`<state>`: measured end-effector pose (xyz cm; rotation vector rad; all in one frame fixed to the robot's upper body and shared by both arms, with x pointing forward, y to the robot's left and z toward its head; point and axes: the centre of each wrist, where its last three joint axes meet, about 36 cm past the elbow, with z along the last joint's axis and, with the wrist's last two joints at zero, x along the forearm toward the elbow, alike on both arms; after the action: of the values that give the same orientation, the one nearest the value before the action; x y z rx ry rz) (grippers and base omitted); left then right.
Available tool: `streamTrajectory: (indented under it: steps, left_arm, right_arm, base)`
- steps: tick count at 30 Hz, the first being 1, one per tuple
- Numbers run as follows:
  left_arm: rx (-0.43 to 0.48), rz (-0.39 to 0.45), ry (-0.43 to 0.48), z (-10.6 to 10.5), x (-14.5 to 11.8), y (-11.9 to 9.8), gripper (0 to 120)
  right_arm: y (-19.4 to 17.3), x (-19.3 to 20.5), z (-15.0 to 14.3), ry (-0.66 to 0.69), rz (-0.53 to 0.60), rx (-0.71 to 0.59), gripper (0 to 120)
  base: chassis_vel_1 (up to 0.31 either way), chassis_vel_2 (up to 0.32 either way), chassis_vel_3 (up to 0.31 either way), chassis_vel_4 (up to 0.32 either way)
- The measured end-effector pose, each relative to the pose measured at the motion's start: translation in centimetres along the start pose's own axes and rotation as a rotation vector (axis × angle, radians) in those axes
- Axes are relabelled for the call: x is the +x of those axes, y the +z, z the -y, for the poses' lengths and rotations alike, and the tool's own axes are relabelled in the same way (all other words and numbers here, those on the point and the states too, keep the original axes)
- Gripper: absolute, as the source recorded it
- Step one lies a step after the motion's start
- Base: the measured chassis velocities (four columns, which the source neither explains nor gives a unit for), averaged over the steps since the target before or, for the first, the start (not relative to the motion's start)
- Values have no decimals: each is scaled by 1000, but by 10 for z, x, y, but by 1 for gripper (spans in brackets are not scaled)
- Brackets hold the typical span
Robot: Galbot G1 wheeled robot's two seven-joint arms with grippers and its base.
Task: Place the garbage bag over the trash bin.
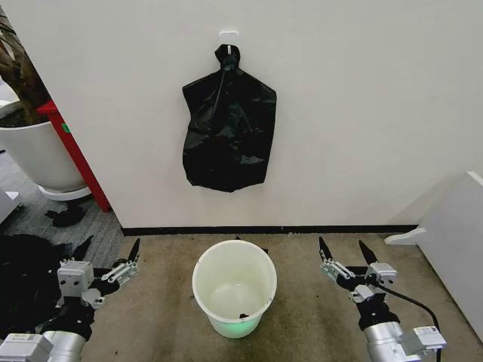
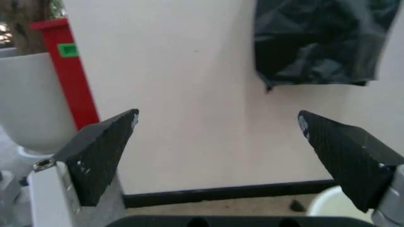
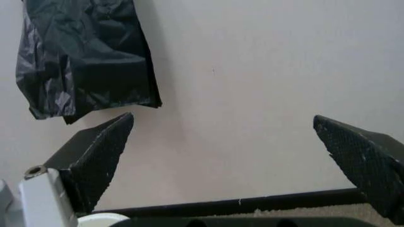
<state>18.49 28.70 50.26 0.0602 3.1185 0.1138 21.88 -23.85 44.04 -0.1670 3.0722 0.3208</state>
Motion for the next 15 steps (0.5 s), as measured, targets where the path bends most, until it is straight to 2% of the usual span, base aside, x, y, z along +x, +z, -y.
streamTrajectory:
  steps: [15]
  left_arm:
    - [28, 44, 5, 8, -6, 0, 100]
  right_arm:
    - [0, 1, 2, 11, 6, 7, 100]
  base:
    - [0, 0, 0, 0]
